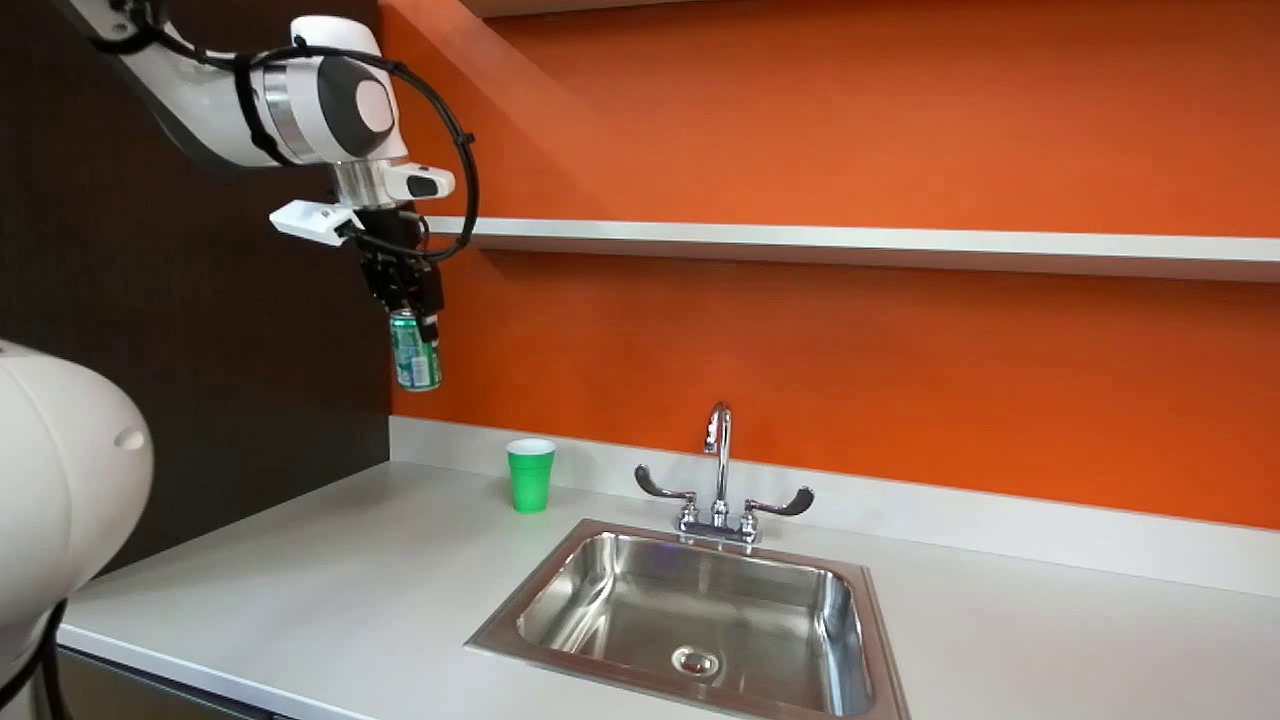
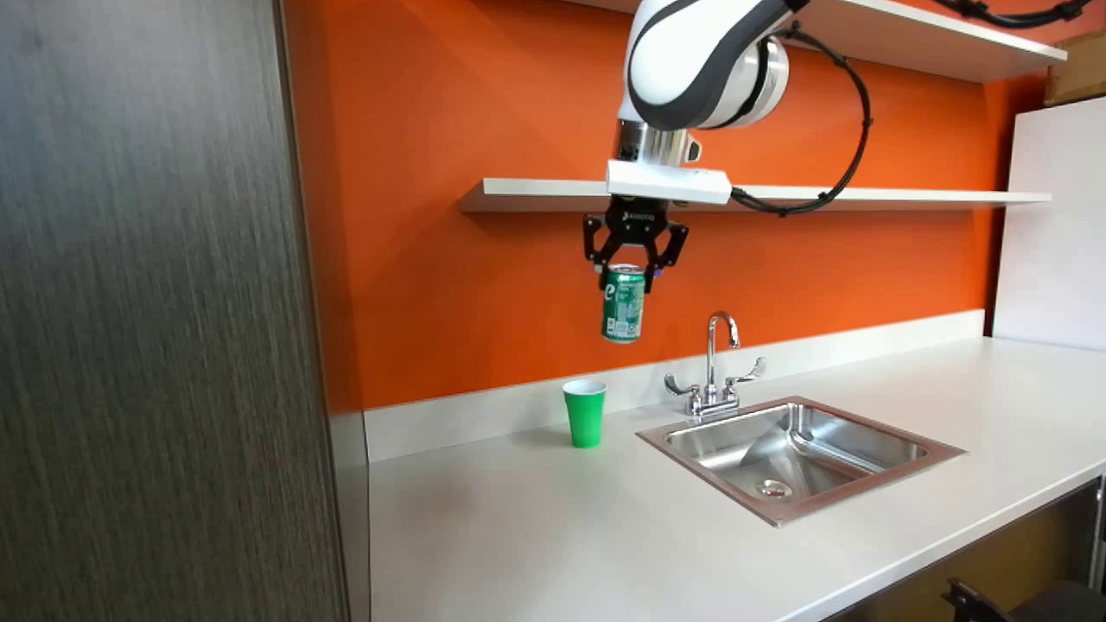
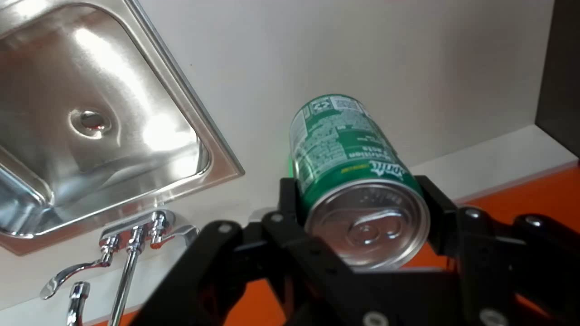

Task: Put the can on the shelf

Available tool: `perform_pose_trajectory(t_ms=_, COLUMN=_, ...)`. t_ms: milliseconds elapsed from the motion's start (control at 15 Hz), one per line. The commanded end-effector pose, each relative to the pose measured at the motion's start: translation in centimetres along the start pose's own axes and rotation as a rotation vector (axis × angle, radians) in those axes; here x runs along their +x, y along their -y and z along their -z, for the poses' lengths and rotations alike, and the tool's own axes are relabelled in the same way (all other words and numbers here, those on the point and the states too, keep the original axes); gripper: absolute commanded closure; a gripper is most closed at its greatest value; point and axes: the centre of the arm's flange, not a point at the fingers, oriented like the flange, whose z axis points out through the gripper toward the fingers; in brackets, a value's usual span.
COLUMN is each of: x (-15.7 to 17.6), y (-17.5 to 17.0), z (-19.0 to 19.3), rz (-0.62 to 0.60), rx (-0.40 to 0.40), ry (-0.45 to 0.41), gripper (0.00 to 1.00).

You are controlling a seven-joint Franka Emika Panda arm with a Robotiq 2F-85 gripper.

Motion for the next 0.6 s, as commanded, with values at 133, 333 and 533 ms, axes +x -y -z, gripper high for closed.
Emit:
perform_pose_trajectory(t_ms=133, x=2.2, y=-0.4, z=9.0, rz=-0.071, rx=0.033, ry=-0.129, gripper=0.61)
perform_pose_trajectory(t_ms=333, x=2.9, y=-0.4, z=12.5, rz=-0.081, rx=0.030, ry=-0.184, gripper=0.61)
perform_pose_trajectory(t_ms=533, x=3.5, y=-0.3, z=15.2, rz=-0.087, rx=0.035, ry=-0.224, gripper=0.61)
